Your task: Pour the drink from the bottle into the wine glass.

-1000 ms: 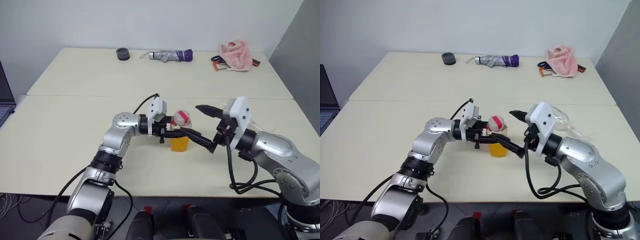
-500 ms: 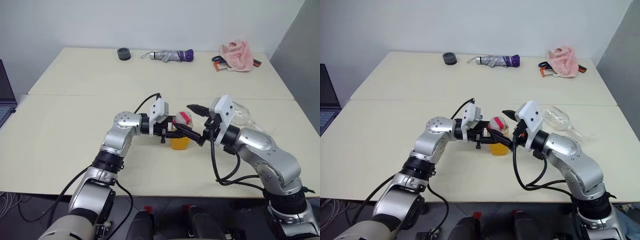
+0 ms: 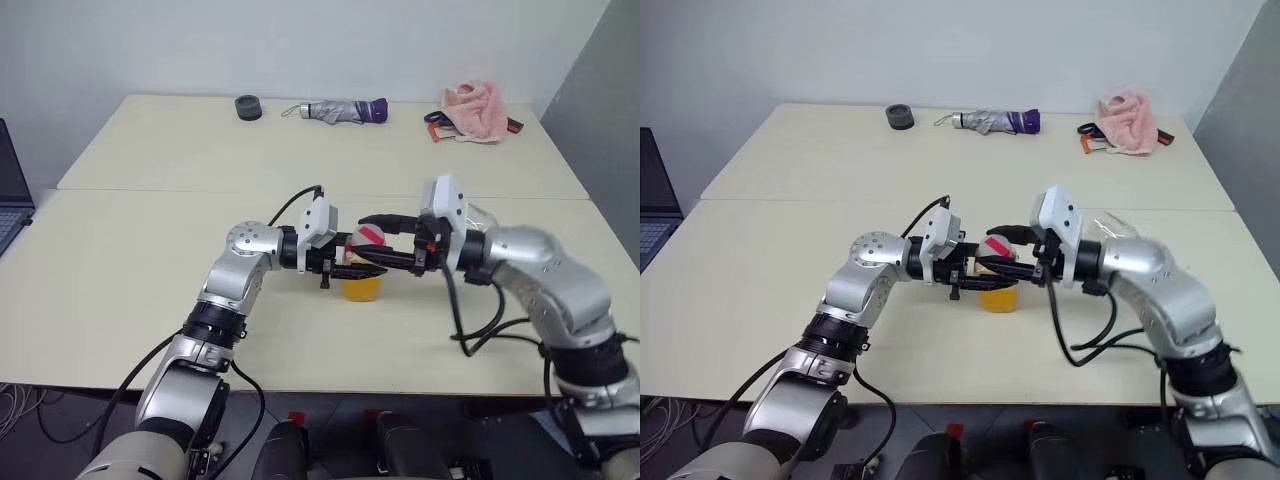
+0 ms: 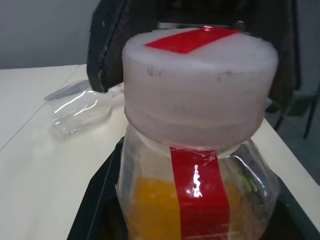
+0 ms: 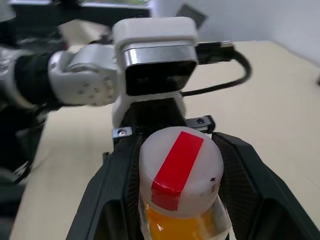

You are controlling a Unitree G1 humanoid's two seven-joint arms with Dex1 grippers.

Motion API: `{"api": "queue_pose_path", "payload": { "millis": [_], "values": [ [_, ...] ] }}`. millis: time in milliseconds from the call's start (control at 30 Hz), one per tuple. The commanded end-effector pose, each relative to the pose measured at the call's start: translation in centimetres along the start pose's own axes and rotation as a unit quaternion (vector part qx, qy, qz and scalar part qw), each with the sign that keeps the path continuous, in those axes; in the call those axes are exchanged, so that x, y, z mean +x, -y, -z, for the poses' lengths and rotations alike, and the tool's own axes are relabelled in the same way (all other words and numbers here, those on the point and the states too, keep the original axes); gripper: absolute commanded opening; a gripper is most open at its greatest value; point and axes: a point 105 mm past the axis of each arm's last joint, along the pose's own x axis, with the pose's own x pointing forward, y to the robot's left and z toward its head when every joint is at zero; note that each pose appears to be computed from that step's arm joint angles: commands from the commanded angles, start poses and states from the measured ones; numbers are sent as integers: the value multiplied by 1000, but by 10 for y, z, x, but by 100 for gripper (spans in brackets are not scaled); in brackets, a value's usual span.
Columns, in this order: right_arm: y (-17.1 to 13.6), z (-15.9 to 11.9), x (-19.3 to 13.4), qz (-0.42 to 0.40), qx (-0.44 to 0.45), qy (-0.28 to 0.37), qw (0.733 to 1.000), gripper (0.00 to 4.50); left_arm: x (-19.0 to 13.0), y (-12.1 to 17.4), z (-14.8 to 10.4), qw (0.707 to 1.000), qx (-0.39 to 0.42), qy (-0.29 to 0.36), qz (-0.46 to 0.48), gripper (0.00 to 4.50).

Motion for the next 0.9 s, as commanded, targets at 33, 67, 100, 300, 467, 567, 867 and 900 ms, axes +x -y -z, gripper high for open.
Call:
{"api": "queue_pose_path", "payload": {
  "millis": [33,67,100,300,467,567,867,900],
  "values": [
    [3,-7,-4,-44,-4,6,999,188,-1,0,-14,1000,18,14,4,183],
    [5,-6,-6,-42,0,6,999,188,-1,0,-14,1000,17,15,2,182],
    [6,-6,-7,-29,5,11,1000,188,0,-1,-14,1000,17,16,0,182],
    [1,-14,-21,98,-2,66,993,395,-2,-5,-13,1000,8,16,-19,182],
    [-20,-11,-10,235,16,83,968,450,-3,-10,-12,1000,2,15,-26,182],
    [-21,-8,-1,318,36,92,943,450,-2,-12,-11,1000,1,13,-25,182],
    [-15,-8,4,409,54,105,905,450,2,-18,-12,1000,0,14,-21,182],
    [-17,-7,8,405,62,104,906,450,2,-18,-12,1000,0,14,-21,182]
  ]
}}
